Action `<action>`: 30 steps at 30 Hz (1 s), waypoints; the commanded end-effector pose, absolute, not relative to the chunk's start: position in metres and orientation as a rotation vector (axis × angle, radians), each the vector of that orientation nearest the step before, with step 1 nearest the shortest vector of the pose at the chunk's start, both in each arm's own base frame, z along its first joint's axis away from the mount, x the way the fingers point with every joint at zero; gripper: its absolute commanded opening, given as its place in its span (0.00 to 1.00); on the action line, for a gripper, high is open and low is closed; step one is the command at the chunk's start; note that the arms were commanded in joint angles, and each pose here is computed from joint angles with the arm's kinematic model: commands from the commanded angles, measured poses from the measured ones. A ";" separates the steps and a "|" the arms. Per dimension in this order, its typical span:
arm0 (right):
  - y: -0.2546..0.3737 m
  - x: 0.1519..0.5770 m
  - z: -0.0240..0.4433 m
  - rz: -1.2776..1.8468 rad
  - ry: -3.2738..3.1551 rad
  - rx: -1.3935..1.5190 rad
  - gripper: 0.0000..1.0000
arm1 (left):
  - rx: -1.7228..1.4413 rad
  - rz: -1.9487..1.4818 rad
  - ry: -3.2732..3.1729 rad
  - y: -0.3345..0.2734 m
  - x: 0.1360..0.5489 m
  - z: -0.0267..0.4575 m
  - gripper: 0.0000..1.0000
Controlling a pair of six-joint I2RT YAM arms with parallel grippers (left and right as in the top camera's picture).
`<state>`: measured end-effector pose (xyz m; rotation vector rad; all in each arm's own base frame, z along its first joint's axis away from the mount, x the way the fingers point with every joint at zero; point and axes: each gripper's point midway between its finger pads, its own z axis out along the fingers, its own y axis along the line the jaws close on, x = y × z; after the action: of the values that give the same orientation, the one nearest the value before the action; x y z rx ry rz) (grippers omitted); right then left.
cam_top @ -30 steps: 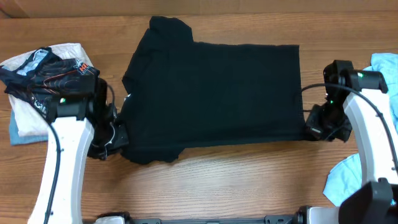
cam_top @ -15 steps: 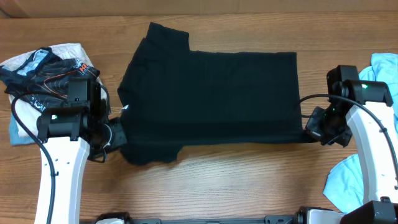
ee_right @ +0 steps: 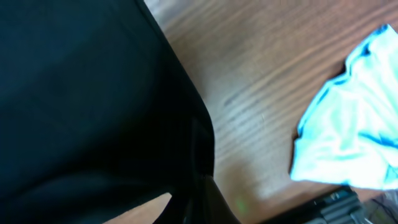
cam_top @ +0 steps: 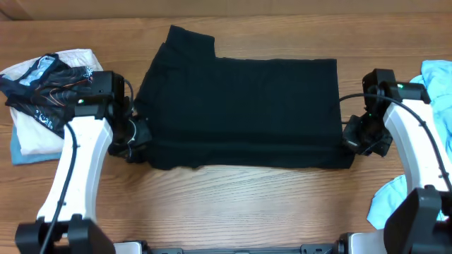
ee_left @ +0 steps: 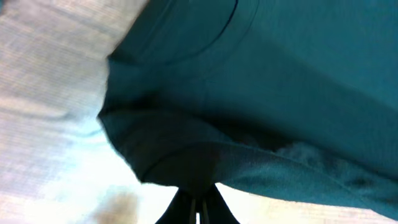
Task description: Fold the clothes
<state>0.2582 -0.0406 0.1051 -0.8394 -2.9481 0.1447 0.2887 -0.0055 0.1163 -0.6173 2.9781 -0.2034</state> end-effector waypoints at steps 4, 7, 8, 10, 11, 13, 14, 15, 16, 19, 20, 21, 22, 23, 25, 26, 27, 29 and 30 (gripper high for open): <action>-0.044 0.281 0.091 0.135 -2.996 -0.848 0.04 | -0.642 -0.220 2.974 -0.004 0.311 0.091 0.04; -0.045 0.296 0.088 0.119 -3.053 -0.838 0.04 | -0.638 -0.220 2.959 -0.003 0.322 0.082 0.04; -0.045 0.300 0.086 0.117 -3.065 -0.842 0.04 | -0.635 -0.222 2.952 -0.003 0.326 0.080 0.04; -0.046 0.305 0.084 0.114 -3.075 -0.845 0.04 | -0.627 -0.227 2.926 -0.003 0.336 0.077 0.04; -0.045 0.306 0.082 0.108 -3.074 -0.845 0.04 | -0.624 -0.231 2.909 -0.003 0.341 0.076 0.04; -0.045 0.309 0.077 0.103 -3.070 -0.843 0.04 | -0.621 -0.237 2.881 -0.003 0.349 0.075 0.04; -0.044 0.310 0.075 0.095 -3.067 -0.842 0.04 | -0.618 -0.238 2.869 -0.002 0.353 0.075 0.04; -0.044 0.311 0.072 0.090 -3.066 -0.833 0.04 | -0.615 -0.237 2.859 -0.002 0.356 0.074 0.04; -0.043 0.312 0.070 0.081 -3.068 -0.816 0.04 | -0.613 -0.238 2.854 -0.002 0.358 0.074 0.04; -0.043 0.315 0.064 0.083 -3.063 -0.809 0.04 | -0.611 -0.233 2.848 -0.001 0.362 0.071 0.04; -0.043 0.316 0.063 0.083 -3.064 -0.809 0.04 | -0.609 -0.235 2.848 -0.001 0.363 0.070 0.04; -0.043 0.318 0.061 0.082 -3.068 -0.811 0.04 | -0.609 -0.234 2.851 -0.002 0.363 0.068 0.04; -0.044 0.320 0.060 0.081 -3.072 -0.812 0.04 | -0.607 -0.235 2.854 -0.002 0.364 0.065 0.04; -0.044 0.322 0.058 0.080 -3.075 -0.814 0.04 | -0.606 -0.233 2.859 -0.003 0.364 0.063 0.04; -0.044 0.324 0.057 0.079 -3.080 -0.815 0.04 | -0.609 -0.231 2.870 -0.003 0.365 0.057 0.04; -0.044 0.326 0.057 0.076 -3.090 -0.818 0.04 | -0.612 -0.229 2.878 -0.003 0.366 0.052 0.04; -0.044 0.327 0.057 0.076 -3.092 -0.819 0.04 | -0.612 -0.229 2.881 -0.003 0.367 0.049 0.04; -0.045 0.330 0.057 0.073 -3.103 -0.822 0.04 | -0.613 -0.229 2.884 -0.003 0.369 0.043 0.04; -0.045 0.331 0.057 0.072 -3.107 -0.824 0.04 | -0.613 -0.229 2.884 -0.003 0.371 0.040 0.04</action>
<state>0.3293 -0.0420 0.0589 -0.8206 -3.1015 0.0576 0.3712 -0.0037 0.0526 -0.5852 2.8652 -0.2421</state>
